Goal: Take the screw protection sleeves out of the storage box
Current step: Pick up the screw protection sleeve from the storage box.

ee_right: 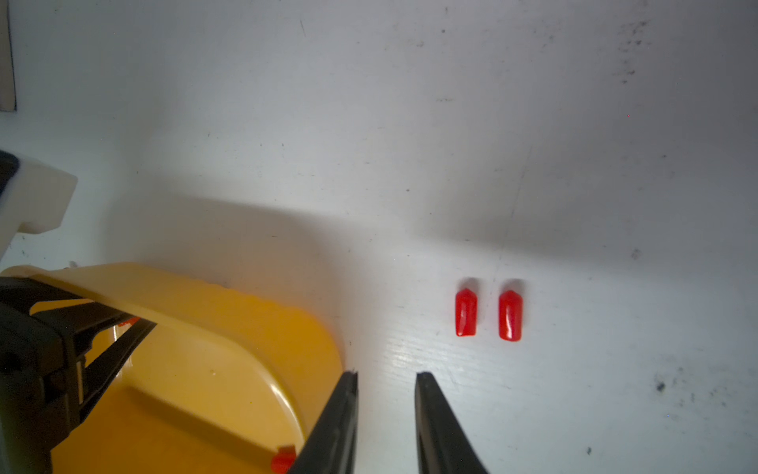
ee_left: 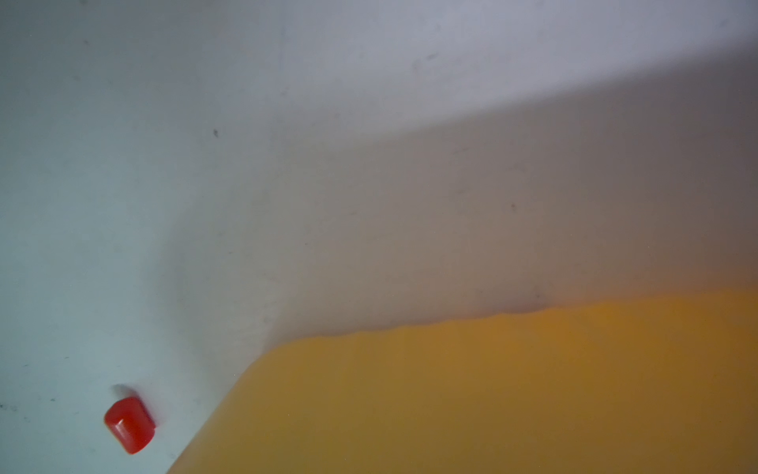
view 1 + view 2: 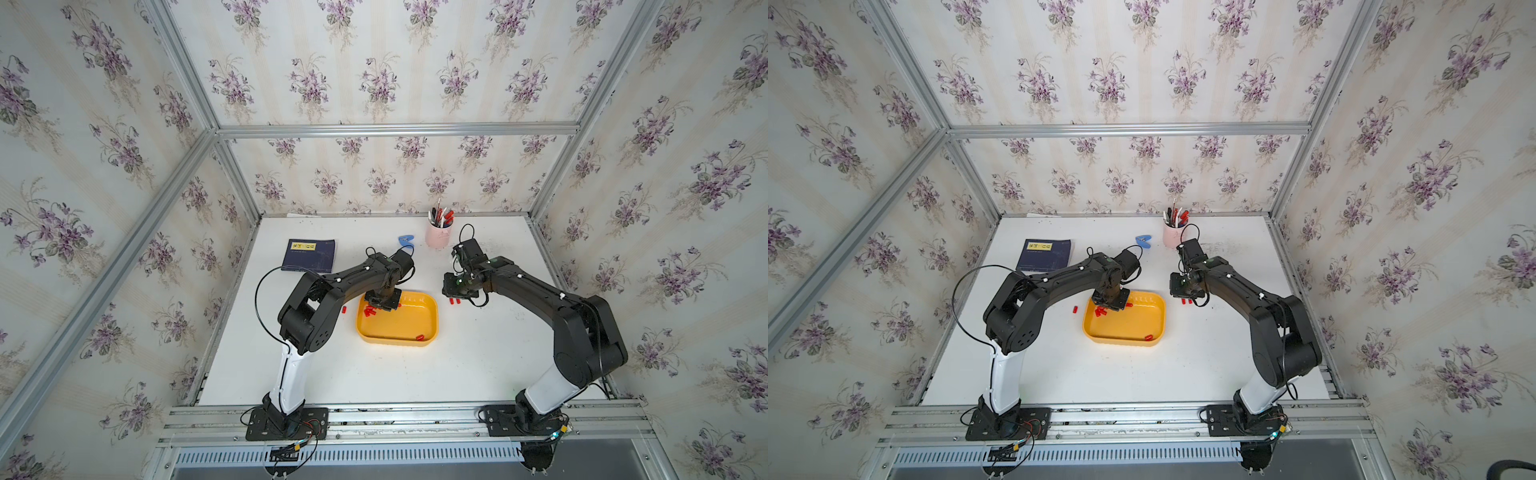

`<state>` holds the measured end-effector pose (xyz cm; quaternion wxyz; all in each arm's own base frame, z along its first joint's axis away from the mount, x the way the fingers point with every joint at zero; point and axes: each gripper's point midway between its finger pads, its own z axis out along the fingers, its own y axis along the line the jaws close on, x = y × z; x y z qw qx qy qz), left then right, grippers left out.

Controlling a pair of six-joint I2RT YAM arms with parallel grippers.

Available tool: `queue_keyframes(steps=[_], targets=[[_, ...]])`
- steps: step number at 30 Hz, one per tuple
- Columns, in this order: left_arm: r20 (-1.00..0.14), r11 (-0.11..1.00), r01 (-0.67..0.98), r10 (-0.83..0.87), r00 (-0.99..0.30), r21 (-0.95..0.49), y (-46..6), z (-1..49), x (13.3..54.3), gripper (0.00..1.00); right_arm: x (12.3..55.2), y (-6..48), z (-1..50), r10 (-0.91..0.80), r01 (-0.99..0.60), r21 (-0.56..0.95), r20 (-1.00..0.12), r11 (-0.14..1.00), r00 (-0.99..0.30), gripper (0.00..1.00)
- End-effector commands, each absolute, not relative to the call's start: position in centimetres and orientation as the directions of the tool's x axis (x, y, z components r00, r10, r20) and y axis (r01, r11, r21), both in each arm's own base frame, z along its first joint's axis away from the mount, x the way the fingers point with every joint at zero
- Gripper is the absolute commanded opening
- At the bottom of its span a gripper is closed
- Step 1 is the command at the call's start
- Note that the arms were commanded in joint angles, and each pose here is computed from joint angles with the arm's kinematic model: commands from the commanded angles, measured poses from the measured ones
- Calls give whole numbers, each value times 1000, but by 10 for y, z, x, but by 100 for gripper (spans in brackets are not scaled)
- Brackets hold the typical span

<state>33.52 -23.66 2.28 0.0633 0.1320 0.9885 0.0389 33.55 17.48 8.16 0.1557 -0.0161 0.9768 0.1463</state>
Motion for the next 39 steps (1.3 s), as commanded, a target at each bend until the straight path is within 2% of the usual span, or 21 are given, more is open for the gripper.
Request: queue_keyframes(steps=[1,6,20,32,39], targets=[[-120,957,270,282,-952,104,-236,20,338,26,334,173,85,8,-80,270,-313,960,-950,29],[-124,955,277,289,-949,105,-236,21,338,19,334,173,83,9,-79,270,-311,960,-950,29],[-161,962,261,270,-949,78,-236,40,335,16,333,173,80,11,-77,272,-307,959,-952,29],[-248,970,233,242,-938,64,-222,100,325,18,333,174,79,15,-74,279,-307,957,-952,29],[-285,981,169,190,-939,98,-178,131,312,19,333,174,80,15,-76,282,-308,956,-951,29]])
